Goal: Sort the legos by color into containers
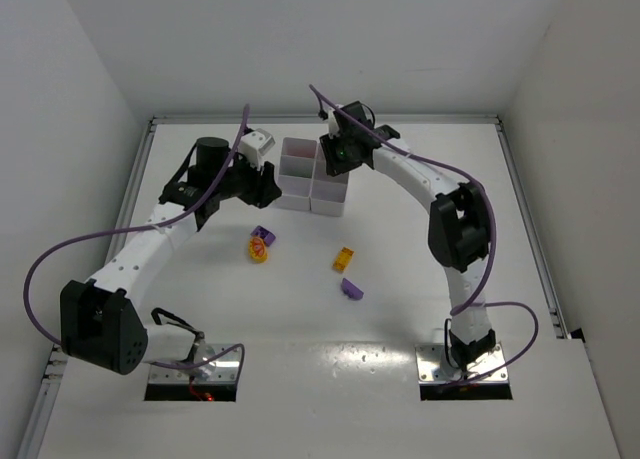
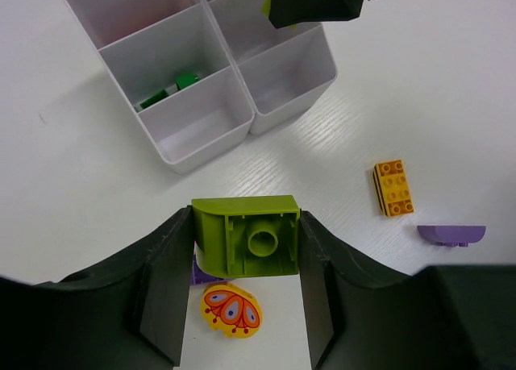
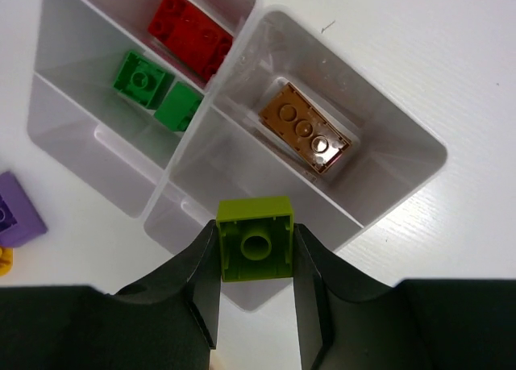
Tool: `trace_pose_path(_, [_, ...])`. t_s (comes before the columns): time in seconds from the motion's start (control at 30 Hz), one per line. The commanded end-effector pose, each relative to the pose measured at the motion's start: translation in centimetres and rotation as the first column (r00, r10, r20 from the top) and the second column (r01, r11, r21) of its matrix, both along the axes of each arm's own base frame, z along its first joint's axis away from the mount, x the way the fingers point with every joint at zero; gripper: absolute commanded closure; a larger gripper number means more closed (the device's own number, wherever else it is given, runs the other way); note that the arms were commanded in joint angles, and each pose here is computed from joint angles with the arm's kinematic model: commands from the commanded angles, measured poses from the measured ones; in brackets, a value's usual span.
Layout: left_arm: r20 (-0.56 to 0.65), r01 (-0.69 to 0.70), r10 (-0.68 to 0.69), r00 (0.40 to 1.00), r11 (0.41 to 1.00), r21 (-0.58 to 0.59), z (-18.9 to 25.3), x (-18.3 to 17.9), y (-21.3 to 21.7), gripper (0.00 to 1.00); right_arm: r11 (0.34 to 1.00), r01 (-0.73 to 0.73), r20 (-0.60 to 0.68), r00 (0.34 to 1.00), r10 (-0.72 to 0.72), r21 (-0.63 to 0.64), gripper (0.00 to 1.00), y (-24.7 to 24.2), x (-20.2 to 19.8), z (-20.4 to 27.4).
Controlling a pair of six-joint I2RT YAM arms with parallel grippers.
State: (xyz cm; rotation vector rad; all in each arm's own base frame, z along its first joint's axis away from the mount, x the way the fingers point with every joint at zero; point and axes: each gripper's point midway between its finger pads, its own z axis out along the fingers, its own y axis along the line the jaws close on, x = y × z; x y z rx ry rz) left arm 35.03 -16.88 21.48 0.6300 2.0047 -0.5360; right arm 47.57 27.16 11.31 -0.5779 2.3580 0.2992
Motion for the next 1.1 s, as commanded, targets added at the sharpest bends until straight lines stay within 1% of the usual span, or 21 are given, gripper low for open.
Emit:
trace_pose_path(0.0, [0.044,-0.013,0.013,0.999,1.000,-0.011,1.5,0.0,0.4,1.00,0.996,0.079,0.062,0.995,-0.082,0.050,1.00,1.0,1.5,1.9])
trace_pose_path(0.03, [0.049,-0.009,0.009,0.999,1.000,-0.005,1.4,0.0,0.4,1.00,0.992,0.107,0.054,0.992,-0.110,0.061,1.00,1.0,1.5,1.9])
trace_pose_path(0.13, [0.042,-0.017,0.017,0.999,1.000,0.002,1.0,0.0,0.6,1.00,0.989,0.127,0.023,0.991,-0.129,0.074,1.00,1.5,1.0,1.1])
trace_pose_path(0.37, [0.061,-0.026,0.026,0.998,1.000,0.001,1.5,0.1,0.7,1.00,0.977,0.196,0.006,0.980,-0.197,0.085,1.00,1.2,1.3,0.4])
trace_pose_path(0.47, [0.052,-0.026,0.026,0.998,1.000,0.004,1.1,0.0,0.7,1.00,0.968,0.236,0.014,0.971,-0.238,0.079,0.92,0.7,1.6,0.4])
trace_pose_path(0.53, [0.052,-0.026,0.026,0.998,1.000,0.004,1.1,0.0,0.7,1.00,0.961,0.270,0.020,0.962,-0.271,0.063,0.84,0.2,1.8,-0.3])
trace_pose_path(0.6, [0.052,-0.026,0.026,0.998,1.000,0.004,1.1,0.0,0.7,1.00,0.959,0.276,0.016,0.961,-0.278,0.068,0.84,0.2,1.8,-0.3])
trace_pose_path(0.7, [0.061,-0.026,0.026,0.998,1.000,0.001,1.3,0.1,0.7,1.00,0.957,0.283,0.022,0.958,-0.285,0.063,0.77,0.1,1.9,-0.5])
trace_pose_path(0.73, [0.061,-0.026,0.026,0.998,1.000,0.001,1.3,0.1,0.7,1.00,0.955,0.289,0.034,0.956,-0.292,0.065,0.77,0.0,2.2,-0.4])
trace_pose_path(0.8, [0.061,-0.026,0.026,0.998,1.000,0.001,1.3,0.1,0.7,1.00,0.953,0.296,0.031,0.954,-0.298,0.071,0.66,0.0,2.1,-0.4])
trace_pose_path(0.83, [0.069,-0.026,0.026,0.997,1.000,-0.001,1.6,0.0,0.7,1.00,0.953,0.296,0.031,0.954,-0.298,0.071,0.53,0.0,2.1,-0.4])
trace_pose_path(0.9, [0.061,-0.026,0.026,0.998,1.000,0.001,1.2,-0.1,0.8,1.00,0.957,0.274,0.021,0.961,-0.277,0.093,0.45,0.6,2.1,-0.3])
trace_pose_path(0.97, [0.061,-0.026,0.026,0.998,1.000,0.001,1.2,-0.1,0.8,1.00,0.967,0.229,0.028,0.972,-0.234,0.111,0.41,1.2,1.9,0.5])
trace_pose_path(1.0, [0.061,-0.026,0.026,0.998,1.000,0.001,1.2,-0.1,0.8,1.00,0.968,0.230,0.022,0.972,-0.233,0.105,0.41,1.1,1.7,0.2])
trace_pose_path(1.07, [0.059,-0.018,0.018,0.998,1.000,-0.003,1.2,-0.2,0.6,1.00,0.971,0.204,0.041,0.977,-0.210,0.128,0.39,1.4,1.7,1.5])
